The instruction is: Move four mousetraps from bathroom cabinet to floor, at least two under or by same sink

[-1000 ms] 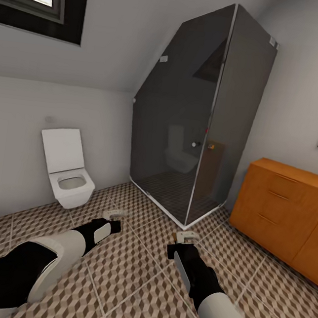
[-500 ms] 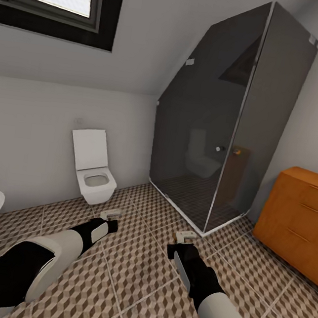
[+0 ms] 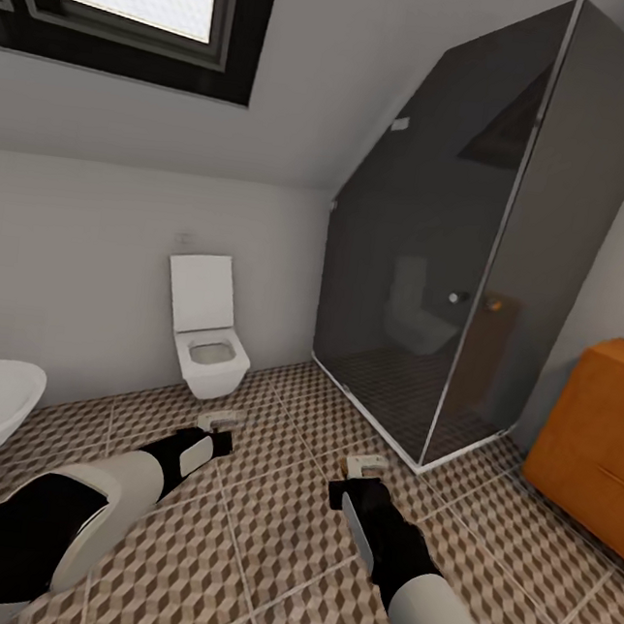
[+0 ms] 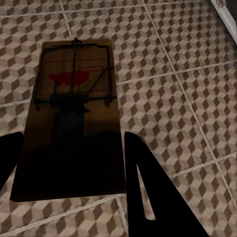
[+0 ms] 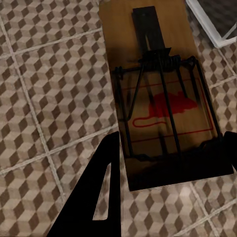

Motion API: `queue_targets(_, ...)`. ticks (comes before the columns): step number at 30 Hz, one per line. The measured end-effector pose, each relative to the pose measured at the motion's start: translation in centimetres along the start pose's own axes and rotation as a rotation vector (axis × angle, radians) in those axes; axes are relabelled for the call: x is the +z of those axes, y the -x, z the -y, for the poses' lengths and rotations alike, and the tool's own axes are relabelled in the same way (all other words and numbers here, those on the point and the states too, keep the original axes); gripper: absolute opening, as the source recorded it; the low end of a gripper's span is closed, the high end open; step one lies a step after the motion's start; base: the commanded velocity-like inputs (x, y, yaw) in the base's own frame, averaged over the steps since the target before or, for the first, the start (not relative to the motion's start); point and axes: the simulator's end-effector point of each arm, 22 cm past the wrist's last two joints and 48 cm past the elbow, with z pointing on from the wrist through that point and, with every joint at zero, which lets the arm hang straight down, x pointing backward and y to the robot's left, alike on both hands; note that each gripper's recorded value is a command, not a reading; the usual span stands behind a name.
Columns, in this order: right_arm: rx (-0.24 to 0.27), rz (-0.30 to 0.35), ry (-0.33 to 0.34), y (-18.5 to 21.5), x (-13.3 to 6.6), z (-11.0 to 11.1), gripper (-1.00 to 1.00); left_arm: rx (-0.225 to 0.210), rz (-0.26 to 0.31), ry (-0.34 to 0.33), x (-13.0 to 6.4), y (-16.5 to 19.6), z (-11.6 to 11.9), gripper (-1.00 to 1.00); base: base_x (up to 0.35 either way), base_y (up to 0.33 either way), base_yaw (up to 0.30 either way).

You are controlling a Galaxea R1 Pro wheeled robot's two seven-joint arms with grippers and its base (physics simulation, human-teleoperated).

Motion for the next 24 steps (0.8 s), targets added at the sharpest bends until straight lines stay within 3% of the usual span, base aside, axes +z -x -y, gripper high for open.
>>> queue_targets(9, -0.003, 0.0, -0.002, -0.02, 0.01, 0.03, -1.0, -0.008, 0.001, -0.001, 0.0, 0.08, -0.02, -1.0, 0.0, 0.0, 0.3)
queue_targets(16, -0.003, -0.007, -0.002, -0.35, 0.14, -0.01, -1.0, -0.109, -0.015, -0.018, 0.01, -0.22, 0.25, -1.0, 0.0, 0.0, 0.3)
queue_targets(24, -0.002, -0.011, -0.002, -0.5, 0.19, 0.01, -1.0, -0.12, -0.018, -0.02, 0.01, -0.29, 0.28, -1.0, 0.0, 0.0, 0.3)
